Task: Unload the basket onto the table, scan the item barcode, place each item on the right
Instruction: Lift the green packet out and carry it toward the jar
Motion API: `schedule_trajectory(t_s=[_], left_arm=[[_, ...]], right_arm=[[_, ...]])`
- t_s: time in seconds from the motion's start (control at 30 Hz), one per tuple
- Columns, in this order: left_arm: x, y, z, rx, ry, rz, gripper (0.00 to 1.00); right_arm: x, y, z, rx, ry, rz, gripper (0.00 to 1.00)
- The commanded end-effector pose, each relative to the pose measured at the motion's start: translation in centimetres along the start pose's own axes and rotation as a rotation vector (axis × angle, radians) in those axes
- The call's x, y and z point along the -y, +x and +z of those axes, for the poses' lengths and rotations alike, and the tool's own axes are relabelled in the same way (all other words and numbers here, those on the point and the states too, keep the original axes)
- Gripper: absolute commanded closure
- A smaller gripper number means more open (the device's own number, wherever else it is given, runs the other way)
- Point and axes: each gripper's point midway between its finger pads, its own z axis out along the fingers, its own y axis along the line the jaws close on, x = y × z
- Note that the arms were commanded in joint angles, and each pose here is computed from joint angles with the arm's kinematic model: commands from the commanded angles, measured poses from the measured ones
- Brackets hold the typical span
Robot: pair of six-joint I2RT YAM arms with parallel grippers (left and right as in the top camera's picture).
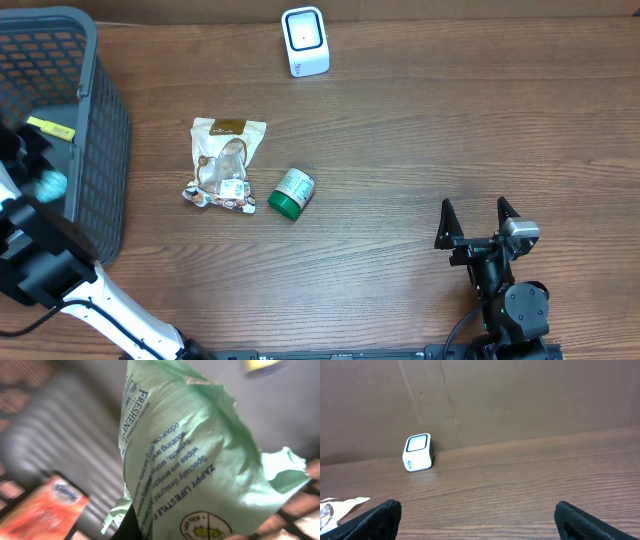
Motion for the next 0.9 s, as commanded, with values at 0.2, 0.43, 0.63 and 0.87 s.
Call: schedule_trajectory(t_s=[0.2,0.43,0.63,0.87], left_arm=[[5.5,1.2,-18.8,0.403,0.200,0.132,0.96],[11.1,8.7,-25.8,0.509,0.338,0.369,0.96],[18.1,15.8,-26.3,0.454,0.438,0.621,0.92],[22.7,22.7,-20.0,0.235,0.344,0.825,0.96]], right_arm=[[0.3,0.3,0.1,-0.002,0.015,0.004,0.00],[0.3,0.3,0.1,-0.002,0.015,0.004,0.00],[0.3,0.3,0.1,-0.001,0.015,0.004,0.00],[0.3,0.3,0.1,-0.002,0.015,0.004,0.00]])
